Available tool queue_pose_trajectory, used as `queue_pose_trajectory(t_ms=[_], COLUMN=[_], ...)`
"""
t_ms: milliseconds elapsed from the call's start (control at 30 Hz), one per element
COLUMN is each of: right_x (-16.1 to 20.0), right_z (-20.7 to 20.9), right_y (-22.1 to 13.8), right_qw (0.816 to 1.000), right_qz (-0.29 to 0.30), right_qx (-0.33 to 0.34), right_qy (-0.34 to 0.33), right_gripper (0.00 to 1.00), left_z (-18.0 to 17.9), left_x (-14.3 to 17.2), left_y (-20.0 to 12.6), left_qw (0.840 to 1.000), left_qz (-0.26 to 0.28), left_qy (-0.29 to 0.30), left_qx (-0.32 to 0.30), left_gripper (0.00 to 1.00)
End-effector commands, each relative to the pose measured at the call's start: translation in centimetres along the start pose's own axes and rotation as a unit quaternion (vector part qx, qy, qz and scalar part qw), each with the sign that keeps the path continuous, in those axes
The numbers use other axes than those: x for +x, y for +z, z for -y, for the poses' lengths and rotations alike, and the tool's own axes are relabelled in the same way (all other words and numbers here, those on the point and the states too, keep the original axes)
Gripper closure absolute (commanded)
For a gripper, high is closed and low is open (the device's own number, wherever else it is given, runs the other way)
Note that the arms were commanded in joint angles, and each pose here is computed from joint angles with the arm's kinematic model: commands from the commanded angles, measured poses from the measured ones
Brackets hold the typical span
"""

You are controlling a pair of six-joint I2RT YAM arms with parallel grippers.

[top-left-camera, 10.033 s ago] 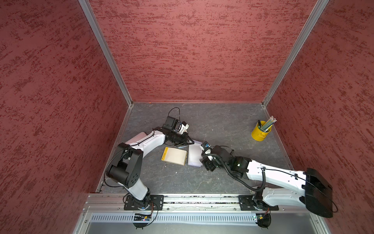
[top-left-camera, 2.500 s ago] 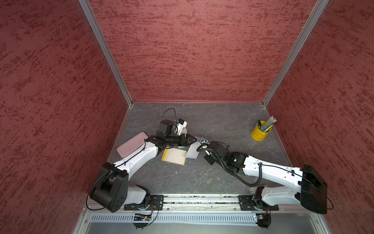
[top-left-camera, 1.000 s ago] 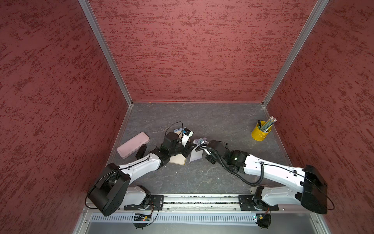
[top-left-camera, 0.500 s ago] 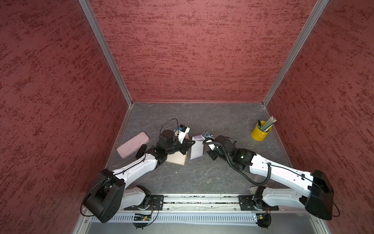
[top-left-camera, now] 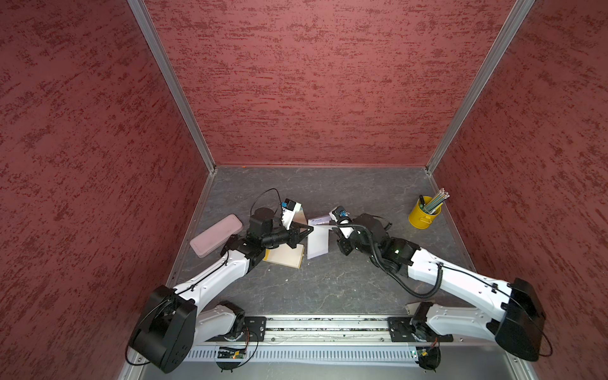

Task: Tear off pages from different memo pads
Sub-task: Tear off the paper from the memo pad, then place the paper at the center of the board.

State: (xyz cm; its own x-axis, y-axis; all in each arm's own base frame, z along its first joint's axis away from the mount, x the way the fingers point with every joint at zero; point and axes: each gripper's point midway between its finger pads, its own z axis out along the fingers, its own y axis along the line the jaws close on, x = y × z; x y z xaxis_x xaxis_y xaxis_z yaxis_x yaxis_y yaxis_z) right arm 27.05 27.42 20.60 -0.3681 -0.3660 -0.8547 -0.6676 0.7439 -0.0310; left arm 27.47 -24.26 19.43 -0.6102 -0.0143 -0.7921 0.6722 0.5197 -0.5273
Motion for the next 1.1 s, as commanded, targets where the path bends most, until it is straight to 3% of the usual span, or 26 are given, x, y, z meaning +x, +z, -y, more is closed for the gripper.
queue_pose_trajectory(t_ms=[0, 367, 667, 867, 1067], right_x=[2.4, 2.7, 3.9, 9.0, 13.7], right_z=[4.7, 7.2, 11.3, 17.7, 19.1], right_y=[-0.8, -1.2, -2.3, -4.3, -4.4], right_qw=[0.995, 0.991, 0.974, 0.901, 0.84], right_qz=[-0.035, -0.042, -0.071, -0.175, -0.301], right_qx=[0.085, 0.115, 0.198, 0.354, 0.421], right_qy=[0.033, 0.051, 0.086, 0.18, 0.163], right_gripper=[1.0, 1.0, 1.0, 1.0, 1.0], left_z=[-1.7, -2.4, -6.1, -6.2, -5.7], left_x=[-0.6, -1.1, -1.8, -3.1, -3.4], left_y=[-1.3, -2.8, -5.0, -5.0, -1.7], left_qw=[0.999, 0.997, 0.982, 0.977, 0.98], left_qz=[0.011, 0.015, 0.026, 0.044, 0.029], left_qy=[-0.02, -0.041, -0.125, -0.153, -0.157], left_qx=[-0.039, -0.061, -0.137, -0.139, -0.116], left_gripper=[1.0, 1.0, 1.0, 1.0, 1.0])
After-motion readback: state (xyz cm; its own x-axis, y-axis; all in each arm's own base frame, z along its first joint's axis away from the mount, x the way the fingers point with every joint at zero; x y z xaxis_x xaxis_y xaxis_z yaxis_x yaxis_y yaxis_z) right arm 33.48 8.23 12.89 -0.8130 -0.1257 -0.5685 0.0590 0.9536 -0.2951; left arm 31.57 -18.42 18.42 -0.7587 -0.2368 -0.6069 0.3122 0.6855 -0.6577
